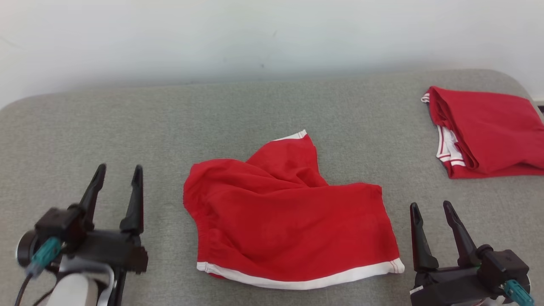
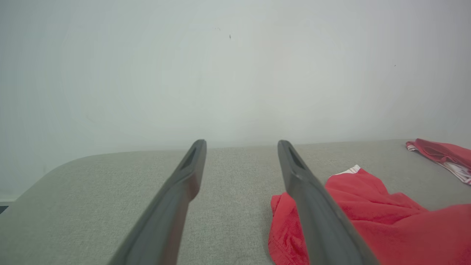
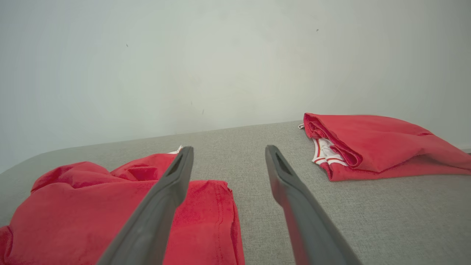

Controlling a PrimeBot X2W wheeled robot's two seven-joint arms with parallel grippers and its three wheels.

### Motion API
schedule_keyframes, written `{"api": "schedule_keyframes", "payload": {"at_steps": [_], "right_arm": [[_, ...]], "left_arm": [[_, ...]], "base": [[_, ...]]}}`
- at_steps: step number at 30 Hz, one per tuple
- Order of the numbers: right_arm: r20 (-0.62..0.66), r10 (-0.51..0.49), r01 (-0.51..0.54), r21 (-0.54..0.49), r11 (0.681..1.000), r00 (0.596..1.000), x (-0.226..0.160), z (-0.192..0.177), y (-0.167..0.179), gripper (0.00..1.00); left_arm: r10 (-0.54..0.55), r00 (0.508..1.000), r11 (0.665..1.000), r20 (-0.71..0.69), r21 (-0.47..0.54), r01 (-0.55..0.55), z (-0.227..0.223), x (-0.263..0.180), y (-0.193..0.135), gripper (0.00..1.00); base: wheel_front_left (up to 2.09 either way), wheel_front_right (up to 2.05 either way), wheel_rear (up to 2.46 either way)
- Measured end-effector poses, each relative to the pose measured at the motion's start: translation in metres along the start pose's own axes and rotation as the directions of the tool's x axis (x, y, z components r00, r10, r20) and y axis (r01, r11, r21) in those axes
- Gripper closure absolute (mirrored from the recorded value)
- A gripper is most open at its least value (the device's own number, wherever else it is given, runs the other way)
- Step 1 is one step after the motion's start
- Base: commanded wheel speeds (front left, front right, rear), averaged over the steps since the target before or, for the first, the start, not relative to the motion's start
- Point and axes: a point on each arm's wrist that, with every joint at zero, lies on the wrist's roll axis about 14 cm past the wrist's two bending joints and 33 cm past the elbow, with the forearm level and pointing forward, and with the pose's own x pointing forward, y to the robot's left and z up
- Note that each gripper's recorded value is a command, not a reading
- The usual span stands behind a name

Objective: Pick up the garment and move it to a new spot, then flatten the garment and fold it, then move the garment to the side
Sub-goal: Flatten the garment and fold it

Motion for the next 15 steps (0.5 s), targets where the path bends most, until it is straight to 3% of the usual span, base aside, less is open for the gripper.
{"api": "schedule_keyframes", "payload": {"at_steps": [6, 15], "right_arm": [[0.013, 0.029, -0.029, -0.003, 1.0, 0.999, -0.003, 0.005, 0.009, 0.0], [0.002, 0.051, -0.051, -0.014, 0.999, 0.999, -0.017, 0.004, 0.014, 0.0]], "left_arm": [[0.125, 0.991, 0.992, 0.041, -0.013, -0.124, 0.01, -0.042, 0.023, 0.0], [0.183, 0.983, 0.983, 0.016, -0.029, -0.182, 0.002, -0.092, 0.024, 0.0]], "base": [[0.0, 0.0, 0.0], [0.0, 0.0, 0.0]]}}
